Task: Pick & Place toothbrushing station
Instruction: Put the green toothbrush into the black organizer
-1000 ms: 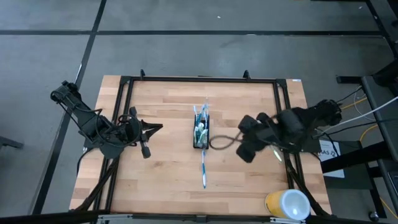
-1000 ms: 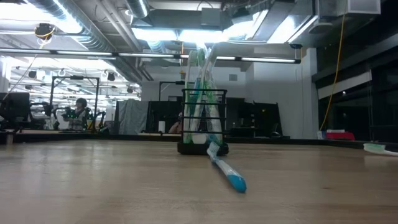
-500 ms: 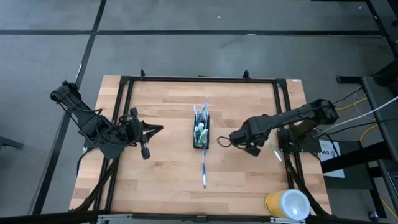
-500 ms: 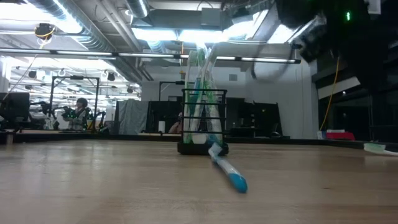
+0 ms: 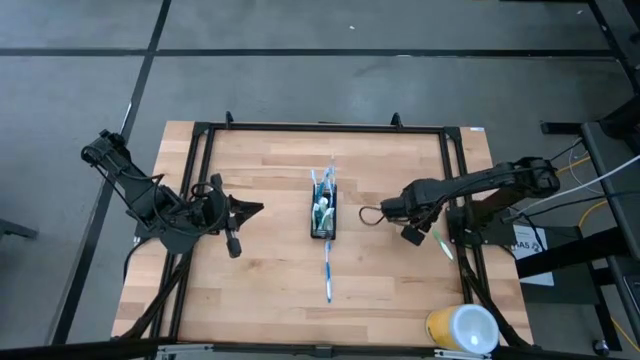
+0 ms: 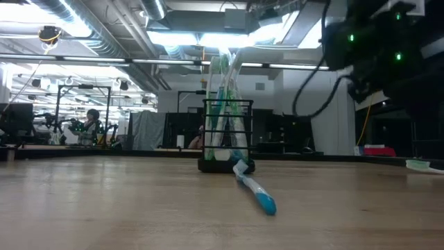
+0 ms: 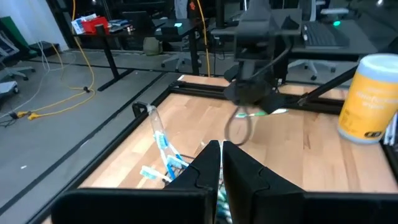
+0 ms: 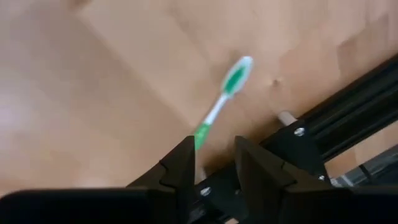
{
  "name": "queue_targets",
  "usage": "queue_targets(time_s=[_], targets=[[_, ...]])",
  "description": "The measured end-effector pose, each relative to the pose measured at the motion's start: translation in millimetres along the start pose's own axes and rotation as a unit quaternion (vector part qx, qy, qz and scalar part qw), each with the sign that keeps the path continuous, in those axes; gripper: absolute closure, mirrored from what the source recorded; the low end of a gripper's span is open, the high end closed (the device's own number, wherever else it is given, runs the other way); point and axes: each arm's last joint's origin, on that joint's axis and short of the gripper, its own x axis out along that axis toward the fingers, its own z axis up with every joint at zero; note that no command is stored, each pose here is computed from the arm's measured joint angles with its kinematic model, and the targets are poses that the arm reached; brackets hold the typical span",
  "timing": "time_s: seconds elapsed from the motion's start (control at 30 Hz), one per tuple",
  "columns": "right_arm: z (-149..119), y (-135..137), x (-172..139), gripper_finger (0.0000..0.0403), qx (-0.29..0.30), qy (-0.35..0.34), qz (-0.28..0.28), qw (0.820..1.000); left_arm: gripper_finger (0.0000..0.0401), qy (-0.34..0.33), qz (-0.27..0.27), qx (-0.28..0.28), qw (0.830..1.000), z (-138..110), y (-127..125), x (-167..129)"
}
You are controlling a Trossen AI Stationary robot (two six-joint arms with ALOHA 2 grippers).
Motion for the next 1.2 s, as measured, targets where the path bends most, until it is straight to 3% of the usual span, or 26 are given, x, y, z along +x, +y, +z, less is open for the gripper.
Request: queue_targets(time_s=[0.3,0.57,0.83,0.93,1.07,1.2], targets=[[-5.5,-23.5,41.2,0.0236,0.047,0.022,0.045,0.998,0.0386,-0.036,-0.002,-0.034,0.999,13.0,-1.4,3.5],[-6.4,-22.6,61.3,0.024,0.047,-0.006,0.068,0.997,0.0386,-0.059,0.007,-0.031,0.998,30.6,3.8,4.6],[-6.7,-22.4,72.4,0.027,0.049,-0.024,0.075,0.996,0.0386,-0.067,0.013,-0.01,0.998,42.1,8.3,2.8],[-5.4,-21.3,72.6,0.0304,0.049,-0.033,0.082,0.995,0.0386,-0.066,0.016,-0.011,0.998,42.6,9.7,4.7],[-4.3,-20.5,72.4,0.0378,0.05,-0.039,0.087,0.994,0.0386,-0.066,0.017,-0.011,0.998,42.9,10.3,5.4],[-1.8,-19.8,66.7,0.039,0.061,-0.05,0.085,0.993,0.0386,-0.066,0.018,-0.003,0.998,42.9,10.2,5.3]])
